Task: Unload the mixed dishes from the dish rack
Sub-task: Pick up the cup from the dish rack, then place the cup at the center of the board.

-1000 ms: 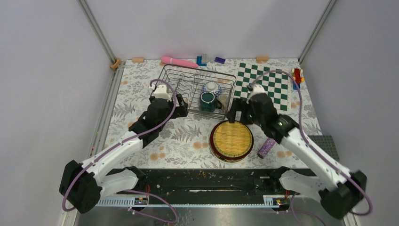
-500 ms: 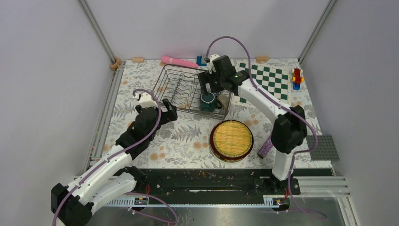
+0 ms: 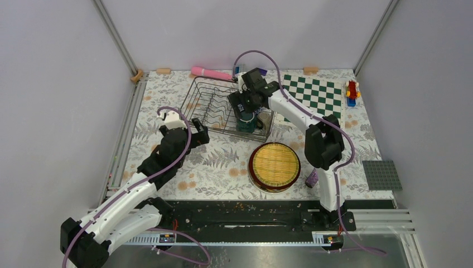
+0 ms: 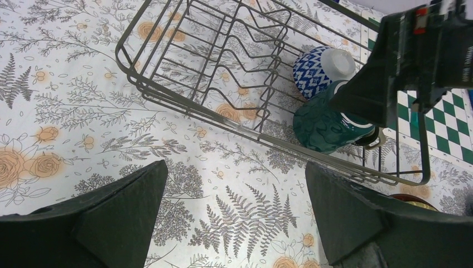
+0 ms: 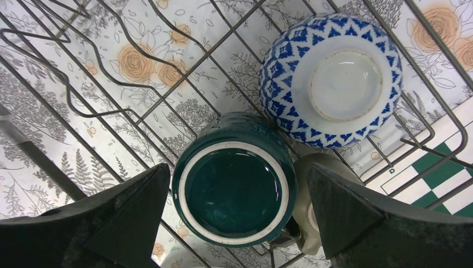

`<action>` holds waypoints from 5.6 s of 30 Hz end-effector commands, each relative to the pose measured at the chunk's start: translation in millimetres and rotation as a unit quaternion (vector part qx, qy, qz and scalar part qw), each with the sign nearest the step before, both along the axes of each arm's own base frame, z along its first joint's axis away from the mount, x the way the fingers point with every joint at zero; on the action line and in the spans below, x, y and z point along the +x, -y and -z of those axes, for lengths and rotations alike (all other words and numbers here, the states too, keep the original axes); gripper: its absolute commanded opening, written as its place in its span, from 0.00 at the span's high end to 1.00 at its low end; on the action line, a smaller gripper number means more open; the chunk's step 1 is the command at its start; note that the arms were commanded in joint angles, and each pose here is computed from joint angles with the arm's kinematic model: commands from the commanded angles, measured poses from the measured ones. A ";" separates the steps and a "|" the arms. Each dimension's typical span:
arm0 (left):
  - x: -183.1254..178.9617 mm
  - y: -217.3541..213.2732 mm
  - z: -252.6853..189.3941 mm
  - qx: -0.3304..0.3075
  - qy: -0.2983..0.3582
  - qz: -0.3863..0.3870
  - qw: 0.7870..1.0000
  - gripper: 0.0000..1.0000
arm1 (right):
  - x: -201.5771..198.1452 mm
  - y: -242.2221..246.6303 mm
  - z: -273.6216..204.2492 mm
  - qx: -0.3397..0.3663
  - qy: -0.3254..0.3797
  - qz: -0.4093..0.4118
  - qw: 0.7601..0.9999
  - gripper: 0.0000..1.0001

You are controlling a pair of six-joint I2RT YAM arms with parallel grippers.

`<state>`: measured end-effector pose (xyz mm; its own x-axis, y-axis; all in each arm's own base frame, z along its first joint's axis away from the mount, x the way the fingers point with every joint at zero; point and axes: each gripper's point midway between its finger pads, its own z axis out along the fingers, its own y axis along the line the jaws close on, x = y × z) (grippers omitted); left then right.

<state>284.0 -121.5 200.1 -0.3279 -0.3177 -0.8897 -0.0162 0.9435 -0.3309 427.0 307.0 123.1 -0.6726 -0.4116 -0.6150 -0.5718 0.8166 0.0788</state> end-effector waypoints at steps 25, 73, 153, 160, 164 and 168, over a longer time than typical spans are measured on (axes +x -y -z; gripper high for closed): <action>5.3 4.3 -9.4 -0.011 0.024 0.005 1.000 0.01 | -19.5 2.7 40.5 -0.118 -0.033 -0.055 0.991 0.00; 2.0 9.5 -16.0 -0.035 0.039 0.019 0.998 0.01 | 10.8 -19.9 -121.3 0.264 0.133 0.118 0.948 0.97; -76.2 152.3 -124.9 -0.284 0.222 0.521 0.774 1.00 | -163.8 28.2 -214.0 0.737 -0.086 0.126 0.658 0.04; -84.5 145.6 -116.6 -0.283 0.228 0.514 0.777 1.00 | -163.4 44.2 -203.0 0.736 -0.063 0.162 0.654 0.00; -89.0 142.7 -113.2 -0.280 0.230 0.513 0.778 1.00 | -162.3 54.3 -202.7 0.745 -0.047 0.178 0.641 0.00; -85.3 137.0 -106.5 -0.266 0.227 0.490 0.799 1.00 | -162.9 55.7 -201.2 0.741 -0.041 0.180 0.646 0.00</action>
<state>200.8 -271.3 267.4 -0.5086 -0.3876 -0.7688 0.7982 0.1226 -0.5898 261.9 262.4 304.3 -0.6704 0.7361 -0.0931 -0.2406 -0.0970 0.9658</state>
